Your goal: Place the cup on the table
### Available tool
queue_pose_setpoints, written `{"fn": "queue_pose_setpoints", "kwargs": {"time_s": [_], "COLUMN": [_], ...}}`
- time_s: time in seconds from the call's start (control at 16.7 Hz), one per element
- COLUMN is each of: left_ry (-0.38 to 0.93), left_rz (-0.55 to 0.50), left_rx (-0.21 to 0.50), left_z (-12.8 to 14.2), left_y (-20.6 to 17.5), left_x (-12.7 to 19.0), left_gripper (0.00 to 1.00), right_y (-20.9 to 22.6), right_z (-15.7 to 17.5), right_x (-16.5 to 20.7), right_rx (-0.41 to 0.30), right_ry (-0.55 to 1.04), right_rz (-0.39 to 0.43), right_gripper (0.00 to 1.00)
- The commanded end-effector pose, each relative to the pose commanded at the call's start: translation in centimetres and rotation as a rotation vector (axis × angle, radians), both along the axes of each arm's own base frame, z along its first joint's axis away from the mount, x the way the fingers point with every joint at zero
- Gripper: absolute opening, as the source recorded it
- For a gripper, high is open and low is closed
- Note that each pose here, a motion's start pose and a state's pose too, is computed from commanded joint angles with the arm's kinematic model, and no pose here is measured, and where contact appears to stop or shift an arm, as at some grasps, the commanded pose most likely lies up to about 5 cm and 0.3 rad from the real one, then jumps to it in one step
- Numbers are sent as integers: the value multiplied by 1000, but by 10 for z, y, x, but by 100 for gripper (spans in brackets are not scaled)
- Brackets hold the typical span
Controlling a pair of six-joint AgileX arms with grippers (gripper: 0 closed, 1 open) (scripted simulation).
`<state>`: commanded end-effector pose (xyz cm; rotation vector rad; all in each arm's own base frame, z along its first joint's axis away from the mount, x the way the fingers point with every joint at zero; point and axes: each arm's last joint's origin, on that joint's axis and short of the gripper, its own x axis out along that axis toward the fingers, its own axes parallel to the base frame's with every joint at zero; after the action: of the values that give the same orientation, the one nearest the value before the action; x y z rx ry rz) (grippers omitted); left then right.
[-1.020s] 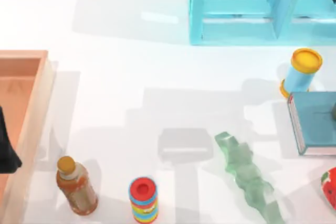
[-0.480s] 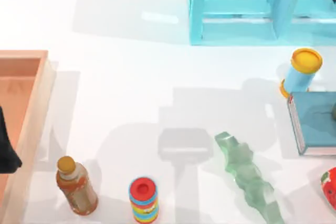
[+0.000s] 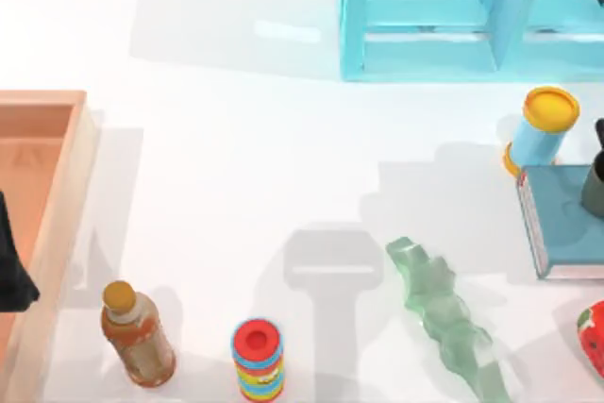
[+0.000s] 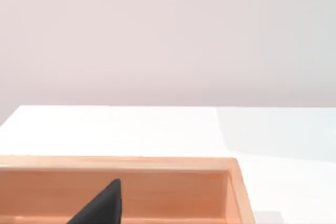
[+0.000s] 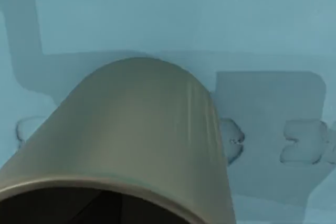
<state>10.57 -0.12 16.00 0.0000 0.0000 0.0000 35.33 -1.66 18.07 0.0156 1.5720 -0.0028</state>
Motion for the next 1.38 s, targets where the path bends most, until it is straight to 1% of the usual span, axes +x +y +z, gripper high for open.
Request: {"fn": "queue_pose_setpoints", "kwargs": {"time_s": [0.12, 0.9, 0.96, 1.38], "left_ry": [0, 0, 0, 0], "left_rz": [0, 0, 0, 0], "left_rx": [0, 0, 0, 0], "left_z": [0, 0, 0, 0], "left_y": [0, 0, 0, 0], "left_x": [0, 0, 0, 0], "left_gripper": [100, 100, 100, 100], "right_y": [0, 0, 0, 0], "right_z": [0, 0, 0, 0], "right_x": [0, 0, 0, 0], "right_rx": [0, 0, 0, 0], "right_ry": [0, 0, 0, 0], "right_rz": [0, 0, 0, 0], "right_gripper": [100, 2, 0, 0]}}
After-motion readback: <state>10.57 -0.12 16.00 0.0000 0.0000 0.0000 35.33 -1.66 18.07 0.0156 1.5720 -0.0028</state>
